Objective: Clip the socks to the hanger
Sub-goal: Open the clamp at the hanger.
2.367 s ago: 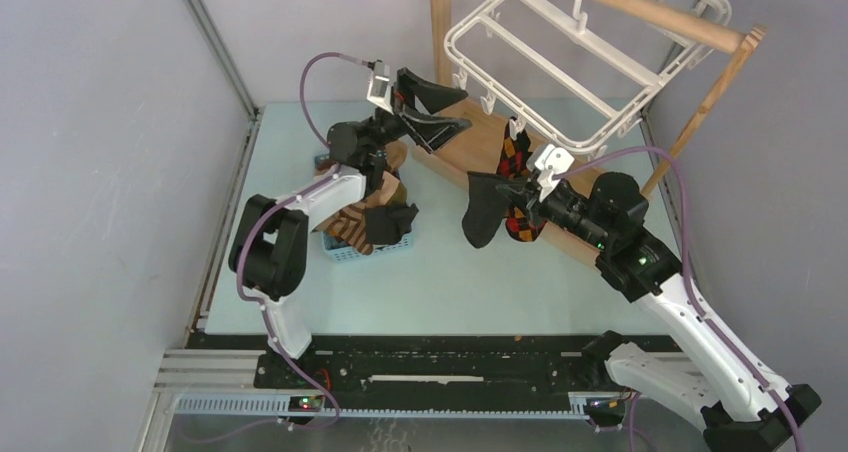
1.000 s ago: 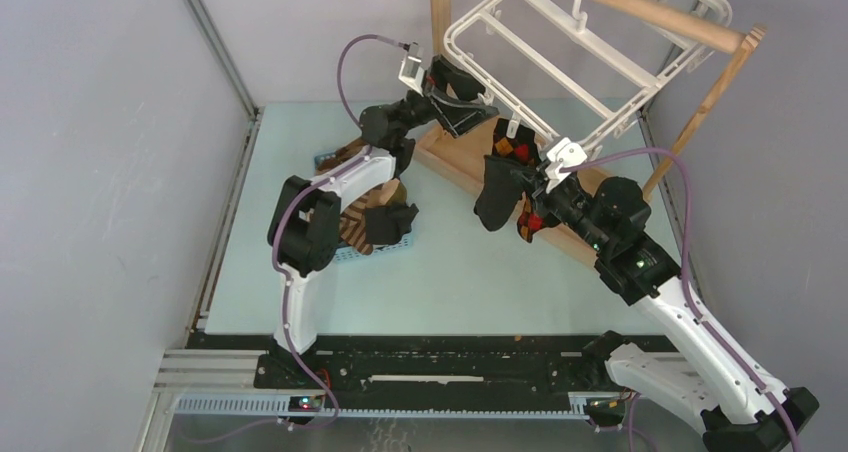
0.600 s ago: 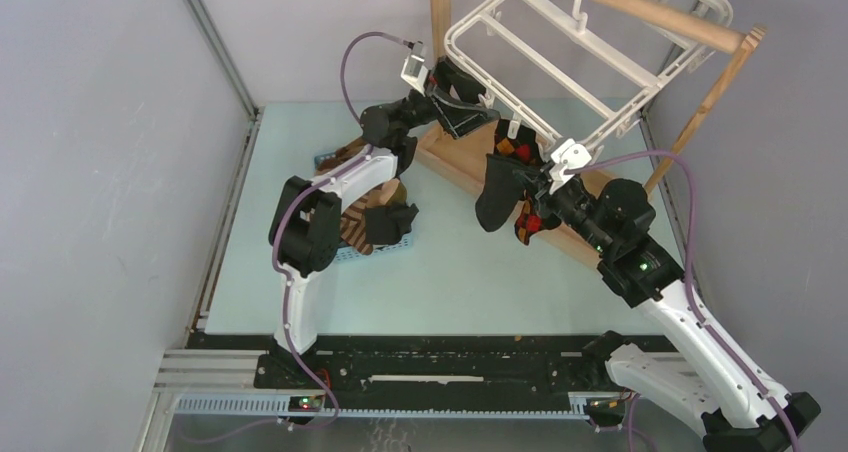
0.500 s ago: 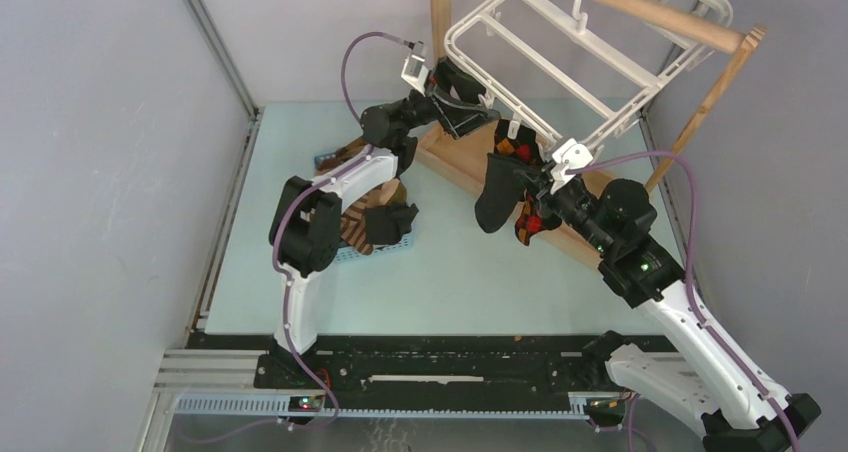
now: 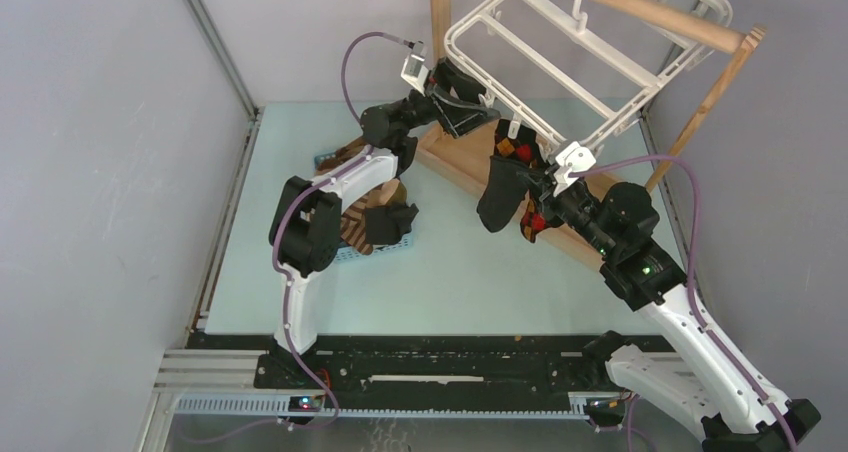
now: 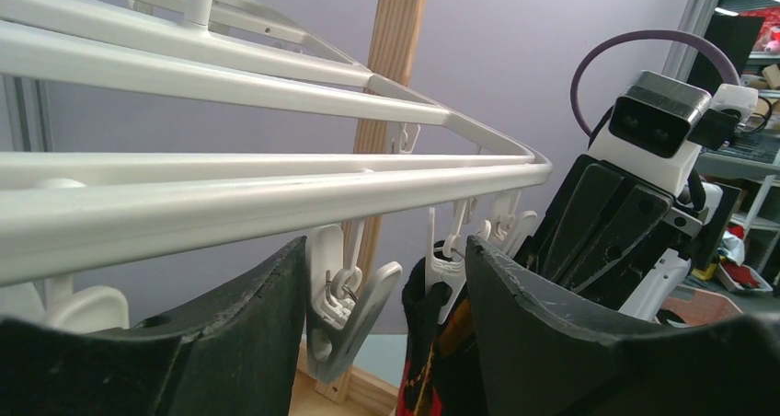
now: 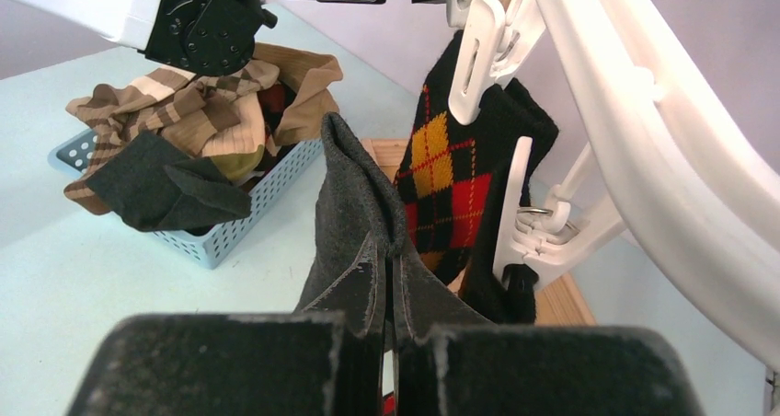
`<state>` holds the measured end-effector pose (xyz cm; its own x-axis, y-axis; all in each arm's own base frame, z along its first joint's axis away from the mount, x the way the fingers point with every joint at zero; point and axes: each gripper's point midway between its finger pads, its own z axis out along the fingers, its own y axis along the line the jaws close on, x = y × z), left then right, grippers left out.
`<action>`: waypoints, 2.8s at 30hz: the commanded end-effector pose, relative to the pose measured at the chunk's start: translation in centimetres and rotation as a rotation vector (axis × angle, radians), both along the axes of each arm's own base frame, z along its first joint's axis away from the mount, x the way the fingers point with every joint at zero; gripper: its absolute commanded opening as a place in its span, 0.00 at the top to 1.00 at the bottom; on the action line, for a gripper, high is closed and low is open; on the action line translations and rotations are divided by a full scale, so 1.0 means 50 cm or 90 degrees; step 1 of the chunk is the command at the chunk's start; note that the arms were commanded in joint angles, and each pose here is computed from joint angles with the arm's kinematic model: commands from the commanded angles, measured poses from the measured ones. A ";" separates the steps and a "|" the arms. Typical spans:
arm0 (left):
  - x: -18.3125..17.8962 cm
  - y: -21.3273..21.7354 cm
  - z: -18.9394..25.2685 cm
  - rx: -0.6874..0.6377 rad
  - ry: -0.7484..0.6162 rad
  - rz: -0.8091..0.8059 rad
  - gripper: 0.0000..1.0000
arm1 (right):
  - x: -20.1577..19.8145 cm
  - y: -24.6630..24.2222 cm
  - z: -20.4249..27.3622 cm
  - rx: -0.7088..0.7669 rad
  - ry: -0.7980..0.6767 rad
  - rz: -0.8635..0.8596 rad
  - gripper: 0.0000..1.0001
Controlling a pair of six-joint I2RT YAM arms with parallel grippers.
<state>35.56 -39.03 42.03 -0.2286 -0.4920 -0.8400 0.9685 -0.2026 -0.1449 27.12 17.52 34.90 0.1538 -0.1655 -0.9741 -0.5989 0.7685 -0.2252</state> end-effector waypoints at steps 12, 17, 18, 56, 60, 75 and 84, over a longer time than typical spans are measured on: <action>-0.049 0.026 0.058 -0.031 -0.036 -0.005 0.36 | -0.003 -0.003 0.029 0.027 -0.023 0.001 1.00; -0.051 0.028 0.061 -0.033 -0.035 -0.004 0.36 | -0.004 -0.001 0.030 0.028 -0.024 0.004 1.00; -0.052 0.029 0.063 -0.035 -0.036 -0.003 0.36 | -0.005 -0.001 0.031 0.028 -0.025 0.005 1.00; -0.045 0.034 0.072 -0.051 -0.012 0.007 0.95 | -0.065 0.017 0.044 0.026 -0.035 0.105 1.00; -0.044 0.035 0.075 -0.048 -0.007 0.004 0.99 | -0.084 0.027 0.047 0.018 -0.044 0.141 1.00; -0.042 0.037 0.086 -0.045 0.015 -0.011 1.00 | -0.057 0.018 0.062 0.055 -0.023 0.087 1.00; -0.048 0.036 0.093 -0.041 0.018 -0.029 0.99 | -0.048 0.047 0.072 0.070 -0.011 0.088 1.00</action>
<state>35.11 -38.32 43.17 -0.3225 -0.5126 -0.7958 0.9448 -0.2251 -0.2380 24.94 19.48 35.09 0.1336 -0.0993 -0.9861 -0.7109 0.6836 -0.1651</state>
